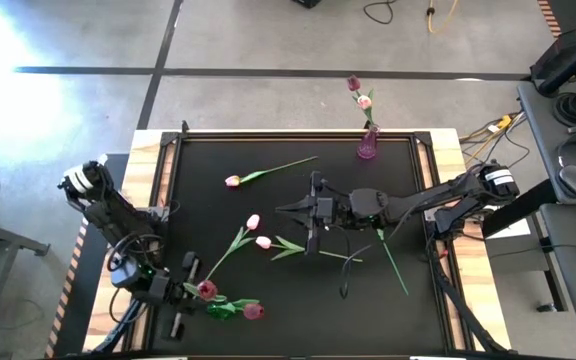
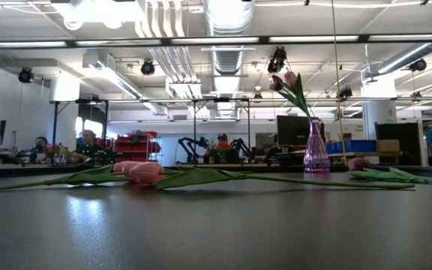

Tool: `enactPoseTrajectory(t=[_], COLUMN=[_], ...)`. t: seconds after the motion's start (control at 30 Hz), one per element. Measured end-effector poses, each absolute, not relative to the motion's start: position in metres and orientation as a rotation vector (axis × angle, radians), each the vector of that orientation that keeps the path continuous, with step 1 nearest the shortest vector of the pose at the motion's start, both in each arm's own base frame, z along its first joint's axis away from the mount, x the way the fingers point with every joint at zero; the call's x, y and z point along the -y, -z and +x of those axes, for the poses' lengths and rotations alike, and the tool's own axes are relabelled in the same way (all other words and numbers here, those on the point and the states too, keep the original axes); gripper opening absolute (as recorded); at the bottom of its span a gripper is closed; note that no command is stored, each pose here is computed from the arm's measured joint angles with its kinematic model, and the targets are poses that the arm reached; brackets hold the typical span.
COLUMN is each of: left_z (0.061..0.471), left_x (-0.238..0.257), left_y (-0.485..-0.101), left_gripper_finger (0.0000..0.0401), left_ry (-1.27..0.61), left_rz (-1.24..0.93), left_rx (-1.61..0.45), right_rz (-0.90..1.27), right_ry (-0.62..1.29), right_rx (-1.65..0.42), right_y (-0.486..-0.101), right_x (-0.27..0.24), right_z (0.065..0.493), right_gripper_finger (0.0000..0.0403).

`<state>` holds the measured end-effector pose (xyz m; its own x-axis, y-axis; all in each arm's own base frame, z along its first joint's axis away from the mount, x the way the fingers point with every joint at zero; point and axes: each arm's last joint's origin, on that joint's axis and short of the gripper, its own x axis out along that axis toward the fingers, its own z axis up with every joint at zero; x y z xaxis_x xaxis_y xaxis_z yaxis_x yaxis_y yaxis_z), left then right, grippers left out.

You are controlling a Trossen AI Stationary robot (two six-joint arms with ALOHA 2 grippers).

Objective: Sort flowers into vase by color
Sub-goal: Put the red flower into the green vase

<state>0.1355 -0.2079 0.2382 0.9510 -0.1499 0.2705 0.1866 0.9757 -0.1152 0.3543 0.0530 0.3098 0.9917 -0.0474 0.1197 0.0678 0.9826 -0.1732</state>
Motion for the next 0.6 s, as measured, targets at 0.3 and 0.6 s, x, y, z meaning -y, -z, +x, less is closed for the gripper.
enactPoseTrajectory(t=[0.3, 0.6], left_z=[0.138, 0.140], left_x=[0.213, 0.214], left_y=[-0.227, -0.220], left_gripper_finger=[0.0000, 0.0000], left_ry=[0.172, 0.128], left_rz=[-0.109, -0.112], left_rx=[0.237, 0.205], right_rz=[-0.178, -0.178], right_ry=[0.058, 0.058], right_rx=[0.115, 0.115], right_y=[-0.310, -0.310], right_x=[-0.053, -0.053], right_z=[0.354, 0.354], right_gripper_finger=[0.0013, 0.0013])
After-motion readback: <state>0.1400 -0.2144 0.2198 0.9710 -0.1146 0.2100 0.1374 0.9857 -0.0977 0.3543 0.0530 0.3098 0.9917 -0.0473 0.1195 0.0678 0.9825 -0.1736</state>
